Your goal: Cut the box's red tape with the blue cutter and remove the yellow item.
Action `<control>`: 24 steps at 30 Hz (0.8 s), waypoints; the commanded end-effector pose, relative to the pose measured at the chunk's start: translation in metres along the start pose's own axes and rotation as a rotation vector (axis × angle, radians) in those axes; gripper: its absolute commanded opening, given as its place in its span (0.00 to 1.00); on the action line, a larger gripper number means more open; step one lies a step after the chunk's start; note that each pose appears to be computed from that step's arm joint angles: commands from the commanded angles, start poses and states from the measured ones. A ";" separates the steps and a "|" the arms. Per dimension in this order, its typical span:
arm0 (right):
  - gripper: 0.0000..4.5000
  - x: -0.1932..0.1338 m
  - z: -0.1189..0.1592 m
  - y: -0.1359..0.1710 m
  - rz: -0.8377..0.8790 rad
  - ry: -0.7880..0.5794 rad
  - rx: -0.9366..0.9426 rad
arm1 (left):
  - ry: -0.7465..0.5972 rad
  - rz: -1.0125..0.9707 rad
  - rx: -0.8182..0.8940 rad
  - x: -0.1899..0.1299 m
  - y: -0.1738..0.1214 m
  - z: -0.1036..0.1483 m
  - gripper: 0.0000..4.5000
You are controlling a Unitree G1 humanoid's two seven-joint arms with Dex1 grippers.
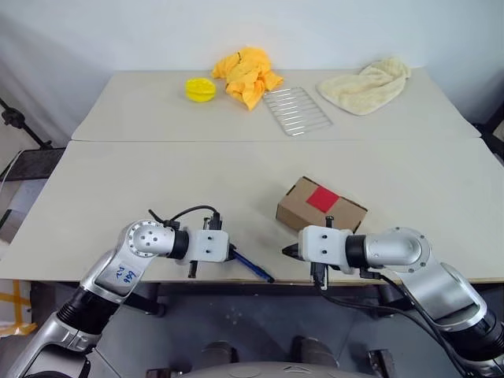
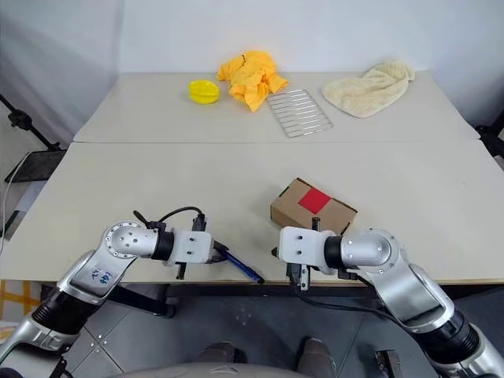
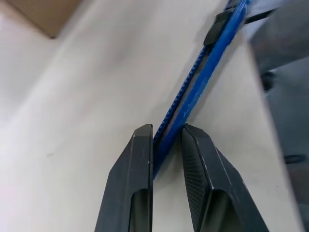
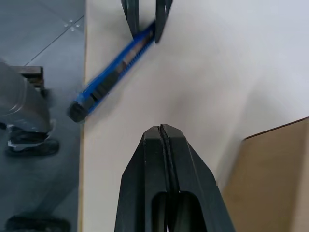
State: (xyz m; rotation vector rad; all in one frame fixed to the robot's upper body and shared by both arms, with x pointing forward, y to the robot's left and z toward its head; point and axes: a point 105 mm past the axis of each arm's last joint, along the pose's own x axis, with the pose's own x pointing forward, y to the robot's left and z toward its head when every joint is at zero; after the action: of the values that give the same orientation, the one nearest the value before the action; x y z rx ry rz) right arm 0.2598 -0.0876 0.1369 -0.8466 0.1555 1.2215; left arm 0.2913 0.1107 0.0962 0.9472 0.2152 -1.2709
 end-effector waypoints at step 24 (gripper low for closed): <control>0.00 -0.005 0.005 -0.005 -0.033 -0.011 -0.021 | 0.253 -0.257 -0.145 0.000 -0.061 -0.059 0.02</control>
State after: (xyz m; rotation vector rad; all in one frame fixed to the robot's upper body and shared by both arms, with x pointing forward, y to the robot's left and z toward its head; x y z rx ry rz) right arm 0.2625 -0.0896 0.1351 -0.8398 0.1652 1.2072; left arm 0.2834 0.1220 0.0950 1.0005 0.2928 -1.2951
